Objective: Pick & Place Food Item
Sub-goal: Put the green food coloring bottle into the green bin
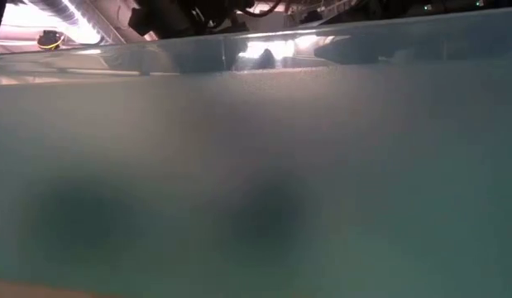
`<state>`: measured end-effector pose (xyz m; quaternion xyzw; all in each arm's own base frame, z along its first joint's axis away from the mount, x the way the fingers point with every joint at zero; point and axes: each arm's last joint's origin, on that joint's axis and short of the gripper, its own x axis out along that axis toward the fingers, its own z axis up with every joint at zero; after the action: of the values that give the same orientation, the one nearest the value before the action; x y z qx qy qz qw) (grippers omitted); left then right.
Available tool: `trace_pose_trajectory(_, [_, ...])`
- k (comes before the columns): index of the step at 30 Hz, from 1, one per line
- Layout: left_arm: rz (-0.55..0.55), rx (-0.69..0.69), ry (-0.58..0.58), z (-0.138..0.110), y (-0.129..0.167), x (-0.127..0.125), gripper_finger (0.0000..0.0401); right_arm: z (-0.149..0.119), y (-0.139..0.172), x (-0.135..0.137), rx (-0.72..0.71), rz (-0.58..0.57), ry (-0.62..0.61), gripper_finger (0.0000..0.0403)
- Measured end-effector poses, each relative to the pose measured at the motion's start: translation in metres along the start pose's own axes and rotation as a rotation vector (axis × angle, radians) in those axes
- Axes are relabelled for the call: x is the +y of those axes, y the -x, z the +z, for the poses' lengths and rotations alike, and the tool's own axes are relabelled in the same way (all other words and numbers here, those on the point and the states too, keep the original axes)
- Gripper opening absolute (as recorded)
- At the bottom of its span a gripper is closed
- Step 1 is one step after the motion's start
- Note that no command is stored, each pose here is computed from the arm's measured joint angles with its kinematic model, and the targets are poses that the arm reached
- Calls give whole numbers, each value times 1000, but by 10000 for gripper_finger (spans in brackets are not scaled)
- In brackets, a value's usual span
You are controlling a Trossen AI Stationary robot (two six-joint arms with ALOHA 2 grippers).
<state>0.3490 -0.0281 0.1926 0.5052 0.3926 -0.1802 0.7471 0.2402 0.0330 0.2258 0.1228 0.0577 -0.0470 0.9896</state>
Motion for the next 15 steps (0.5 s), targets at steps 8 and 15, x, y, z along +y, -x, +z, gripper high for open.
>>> trace_pose_trajectory(8, [6,31,-270,19,-13,-16,126,0,0,0,-1,0,0,211])
trace_pose_trajectory(15, [116,60,-33,17,-16,-6,126,0,0,0,0,0,1,211])
